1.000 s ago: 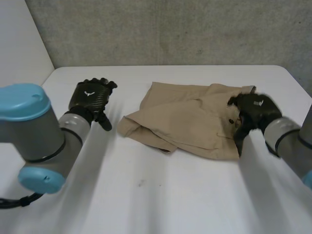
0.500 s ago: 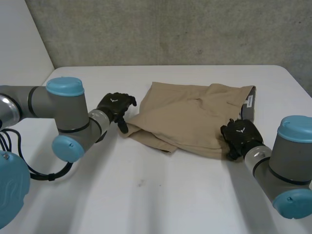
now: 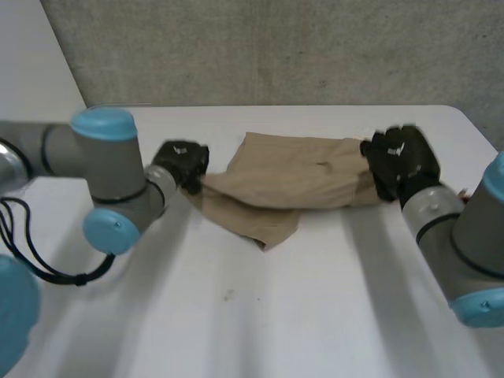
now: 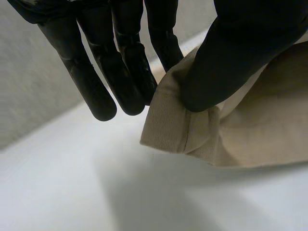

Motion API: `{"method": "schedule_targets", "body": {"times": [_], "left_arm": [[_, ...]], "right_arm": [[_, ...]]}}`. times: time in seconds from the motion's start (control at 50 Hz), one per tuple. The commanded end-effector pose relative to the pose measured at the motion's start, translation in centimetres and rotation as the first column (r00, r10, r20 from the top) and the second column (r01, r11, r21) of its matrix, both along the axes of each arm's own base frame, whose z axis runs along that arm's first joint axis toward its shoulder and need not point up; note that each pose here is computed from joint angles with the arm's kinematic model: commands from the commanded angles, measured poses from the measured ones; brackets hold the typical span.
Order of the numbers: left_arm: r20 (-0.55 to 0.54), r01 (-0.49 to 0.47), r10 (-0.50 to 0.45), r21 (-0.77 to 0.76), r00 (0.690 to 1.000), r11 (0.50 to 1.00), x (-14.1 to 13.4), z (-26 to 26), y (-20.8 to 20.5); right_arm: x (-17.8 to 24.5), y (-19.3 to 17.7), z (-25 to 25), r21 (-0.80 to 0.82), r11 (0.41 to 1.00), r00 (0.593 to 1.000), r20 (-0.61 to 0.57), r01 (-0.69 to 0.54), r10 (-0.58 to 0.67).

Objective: Fold the shorts.

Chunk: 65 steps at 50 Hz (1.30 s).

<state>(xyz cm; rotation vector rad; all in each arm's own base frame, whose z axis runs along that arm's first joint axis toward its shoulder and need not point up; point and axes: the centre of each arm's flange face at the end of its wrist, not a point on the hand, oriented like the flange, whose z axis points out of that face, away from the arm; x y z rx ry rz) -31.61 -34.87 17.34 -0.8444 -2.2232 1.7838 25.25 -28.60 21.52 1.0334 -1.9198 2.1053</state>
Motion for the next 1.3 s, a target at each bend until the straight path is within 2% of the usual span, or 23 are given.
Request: {"method": "schedule_targets", "body": {"times": [0.02,0.12,0.18,0.26,0.38,0.44,0.52,0.62,0.72,0.8,0.82,0.84,0.88,0.9,0.94,0.96,1.0,1.04,1.1,1.18,1.2,1.26,1.3], "left_arm": [[-0.105,-0.052,0.026,-0.254,0.994,0.966,2.1,13.8,3.6],[-0.189,-0.08,-0.002,-0.422,0.982,0.903,4.3,22.4,8.2],[-0.193,-0.084,-0.003,-0.441,0.981,0.894,5.1,24.1,9.9],[-0.148,-0.068,0.009,-0.401,0.989,0.913,5.7,24.0,11.2],[0.043,-0.004,0.017,-0.283,0.999,0.959,5.1,19.7,10.7],[0.135,0.014,0.014,-0.208,0.991,0.978,4.3,16.1,8.9],[0.211,-0.014,0.043,-0.138,0.977,0.99,3.6,12.2,6.6],[0.274,-0.06,0.086,-0.099,0.958,0.993,2.8,8.4,3.7],[0.278,-0.061,0.109,-0.174,0.955,0.983,1.2,6.8,0.6],[0.186,-0.068,0.151,-0.39,0.971,0.918,-0.7,8.9,-2.2],[0.121,-0.098,0.184,-0.509,0.975,0.855,-1.3,11.0,-3.4],[0.083,-0.117,0.199,-0.57,0.976,0.814,-1.5,12.4,-3.8],[0.009,-0.156,0.219,-0.677,0.976,0.72,-1.8,15.2,-4.2],[-0.093,-0.216,0.229,-0.771,0.969,0.599,-2.0,18.8,-4.2],[-0.191,-0.275,0.215,-0.826,0.958,0.492,-1.9,21.8,-3.8],[-0.272,-0.323,0.181,-0.856,0.945,0.403,-1.9,24.4,-2.7],[-0.347,-0.373,0.137,-0.87,0.928,0.322,-1.7,27.3,-1.2],[-0.412,-0.422,0.098,-0.864,0.906,0.275,-0.8,29.9,0.3],[-0.433,-0.435,0.079,-0.846,0.898,0.308,-0.4,30.1,0.8],[-0.395,-0.392,0.091,-0.808,0.914,0.441,-0.6,26.9,0.3],[-0.37,-0.372,0.105,-0.788,0.923,0.49,-0.6,25.3,0.0],[-0.339,-0.355,0.136,-0.752,0.931,0.556,0.0,22.8,-0.7],[-0.304,-0.338,0.163,-0.709,0.939,0.619,0.5,20.0,-1.4]], "right_arm": [[-0.4,0.2,10.1,-0.209,0.977,0.999,-0.003,0.038,-0.039],[-0.9,1.1,15.4,-0.249,0.967,0.999,0.009,0.044,-0.043],[-1.4,1.5,17.4,-0.23,0.972,0.999,-0.001,0.051,-0.053],[-1.4,1.7,18.4,-0.199,0.979,0.999,-0.017,0.042,-0.047],[-0.5,0.2,15.2,-0.059,0.998,0.997,-0.074,0.025,-0.029],[-0.1,-0.7,12.8,0.024,0.999,0.995,-0.102,0.022,-0.019],[0.9,-1.9,8.9,0.124,0.992,0.991,-0.132,0.013,0.003],[2.0,-3.5,4.1,0.223,0.975,0.987,-0.16,0.013,0.023],[2.6,-5.4,2.1,0.186,0.982,0.991,-0.134,0.017,0.008],[3.3,-7.6,3.3,0.019,0.999,0.997,-0.061,0.041,-0.04],[3.4,-8.2,3.9,-0.032,0.998,0.998,-0.038,0.05,-0.051],[3.7,-9.2,5.9,-0.158,0.985,0.997,0.024,0.072,-0.069],[4.0,-10.0,8.4,-0.29,0.953,0.994,0.09,0.091,-0.067],[4.1,-10.3,9.8,-0.355,0.929,0.99,0.125,0.102,-0.061],[4.0,-10.4,14.7,-0.543,0.825,0.972,0.234,0.156,-0.03],[3.9,-10.1,16.2,-0.591,0.789,0.965,0.26,0.168,-0.01],[3.7,-9.2,19.8,-0.699,0.685,0.946,0.322,0.204,0.046],[3.6,-8.8,21.0,-0.728,0.649,0.936,0.346,0.221,0.069],[3.8,-8.5,21.4,-0.724,0.657,0.931,0.354,0.211,0.091],[4.1,-8.6,20.0,-0.664,0.726,0.939,0.336,0.177,0.079],[4.0,-8.7,19.6,-0.647,0.744,0.942,0.329,0.169,0.072],[4.3,-9.1,17.3,-0.576,0.806,0.952,0.3,0.136,0.054],[4.7,-9.8,14.7,-0.511,0.853,0.963,0.267,0.106,0.041]]}}
